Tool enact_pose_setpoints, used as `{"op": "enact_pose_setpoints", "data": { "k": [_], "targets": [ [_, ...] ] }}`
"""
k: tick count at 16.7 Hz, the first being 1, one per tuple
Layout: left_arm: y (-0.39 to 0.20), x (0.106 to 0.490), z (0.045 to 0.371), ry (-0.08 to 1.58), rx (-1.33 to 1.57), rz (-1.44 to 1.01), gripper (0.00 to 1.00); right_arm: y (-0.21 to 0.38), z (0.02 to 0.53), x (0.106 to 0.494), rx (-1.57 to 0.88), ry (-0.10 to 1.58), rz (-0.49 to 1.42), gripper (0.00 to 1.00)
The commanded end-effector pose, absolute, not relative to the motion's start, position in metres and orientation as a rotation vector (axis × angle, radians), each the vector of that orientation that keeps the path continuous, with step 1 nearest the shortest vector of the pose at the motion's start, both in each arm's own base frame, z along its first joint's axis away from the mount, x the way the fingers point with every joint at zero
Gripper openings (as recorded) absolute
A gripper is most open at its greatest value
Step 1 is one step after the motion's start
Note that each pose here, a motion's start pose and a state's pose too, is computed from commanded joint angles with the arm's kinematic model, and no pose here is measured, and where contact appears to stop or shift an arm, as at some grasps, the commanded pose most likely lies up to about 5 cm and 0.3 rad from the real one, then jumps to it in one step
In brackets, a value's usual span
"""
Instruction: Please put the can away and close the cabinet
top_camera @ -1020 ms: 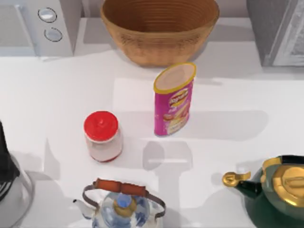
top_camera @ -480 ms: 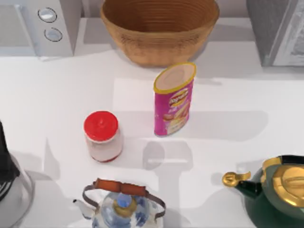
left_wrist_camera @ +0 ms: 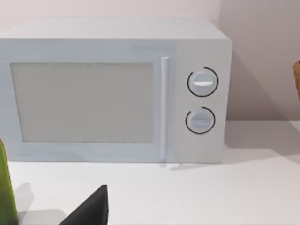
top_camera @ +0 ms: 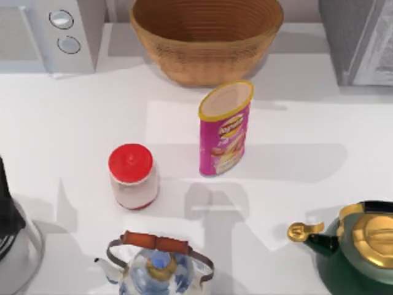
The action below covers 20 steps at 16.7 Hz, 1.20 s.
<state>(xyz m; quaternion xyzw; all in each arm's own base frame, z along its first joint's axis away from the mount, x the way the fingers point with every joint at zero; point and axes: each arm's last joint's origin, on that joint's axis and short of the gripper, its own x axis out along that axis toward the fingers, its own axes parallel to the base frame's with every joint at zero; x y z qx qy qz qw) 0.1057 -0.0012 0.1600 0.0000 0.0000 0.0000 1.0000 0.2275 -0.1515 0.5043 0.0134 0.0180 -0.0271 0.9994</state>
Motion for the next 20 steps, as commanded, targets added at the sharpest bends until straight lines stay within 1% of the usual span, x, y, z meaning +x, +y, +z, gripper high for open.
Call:
{"op": "enact_pose_setpoints", "data": {
  "k": [3,5,8,11,15,20],
  "targets": [
    [-0.001,0.106,0.160,0.000,0.000,0.000,1.00,-0.101,0.504,0.256,0.015,0.047,-0.059,1.00],
    [-0.001,0.106,0.160,0.000,0.000,0.000,1.00,-0.060,0.505,0.267,0.004,0.044,-0.048,1.00],
    [-0.001,0.106,0.160,0.000,0.000,0.000,1.00,0.008,0.509,0.266,-0.007,0.026,-0.022,1.00],
    [-0.001,0.106,0.160,0.000,0.000,0.000,1.00,0.061,0.512,0.250,-0.006,0.008,-0.008,1.00],
    [-0.001,0.106,0.160,0.000,0.000,0.000,1.00,0.094,0.512,0.229,0.000,-0.001,-0.001,1.00],
    [-0.001,0.106,0.160,0.000,0.000,0.000,1.00,0.098,0.511,0.226,0.001,-0.001,0.000,1.00]
  ]
}}
